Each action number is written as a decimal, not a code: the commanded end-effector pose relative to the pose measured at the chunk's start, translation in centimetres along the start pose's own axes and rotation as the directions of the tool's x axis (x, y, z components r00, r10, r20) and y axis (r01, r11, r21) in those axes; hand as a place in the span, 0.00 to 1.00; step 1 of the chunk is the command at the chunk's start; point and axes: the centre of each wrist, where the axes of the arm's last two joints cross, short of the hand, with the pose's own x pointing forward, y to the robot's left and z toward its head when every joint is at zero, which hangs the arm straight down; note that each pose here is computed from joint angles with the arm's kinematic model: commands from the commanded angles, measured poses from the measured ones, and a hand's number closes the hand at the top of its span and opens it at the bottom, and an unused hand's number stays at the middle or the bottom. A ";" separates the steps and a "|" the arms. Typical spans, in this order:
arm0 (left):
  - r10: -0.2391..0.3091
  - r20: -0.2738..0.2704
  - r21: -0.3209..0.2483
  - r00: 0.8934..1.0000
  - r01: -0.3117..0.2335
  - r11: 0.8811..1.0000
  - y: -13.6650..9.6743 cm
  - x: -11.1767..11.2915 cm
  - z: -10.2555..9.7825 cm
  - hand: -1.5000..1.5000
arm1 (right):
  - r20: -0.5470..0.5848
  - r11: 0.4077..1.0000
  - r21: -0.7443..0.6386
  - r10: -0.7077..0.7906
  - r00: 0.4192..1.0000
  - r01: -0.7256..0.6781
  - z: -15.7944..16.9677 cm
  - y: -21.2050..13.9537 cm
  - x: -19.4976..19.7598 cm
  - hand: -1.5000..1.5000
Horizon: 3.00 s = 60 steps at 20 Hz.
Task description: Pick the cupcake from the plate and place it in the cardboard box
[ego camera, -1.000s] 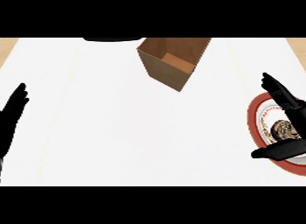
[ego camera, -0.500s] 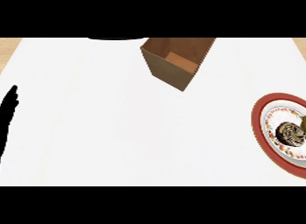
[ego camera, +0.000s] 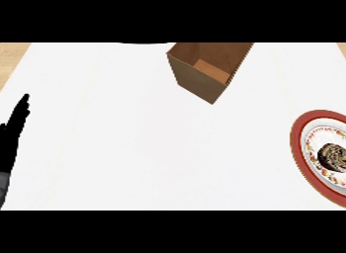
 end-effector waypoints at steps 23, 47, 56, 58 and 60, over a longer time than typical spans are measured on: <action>0.000 -0.032 0.033 0.999 0.001 0.999 0.9 -0.6 0.1 0.50 | -0.043 0.881 0.423 0.255 0.966 -0.213 -9.6 4.0 -1.2 0.00; -0.001 -0.031 0.022 1.000 0.001 1.000 0.1 -0.8 1.3 0.50 | -0.055 0.831 0.514 0.279 0.959 -0.213 -9.7 4.9 0.7 0.00; -0.007 -0.016 0.031 1.000 0.007 0.999 -2.2 -0.9 -0.9 0.50 | 0.005 0.894 0.301 0.345 0.939 -0.330 -11.8 9.3 0.9 1.00; -0.008 -0.018 0.004 1.000 0.008 1.000 -0.1 -1.6 -0.2 0.50 | -0.012 0.896 0.280 0.364 0.931 -0.346 -11.4 8.8 0.3 1.00; -0.015 -0.015 0.033 1.000 0.015 0.999 0.7 -2.1 0.4 0.50 | -0.006 0.896 0.231 0.392 0.920 -0.380 -10.7 8.1 -0.2 1.00</action>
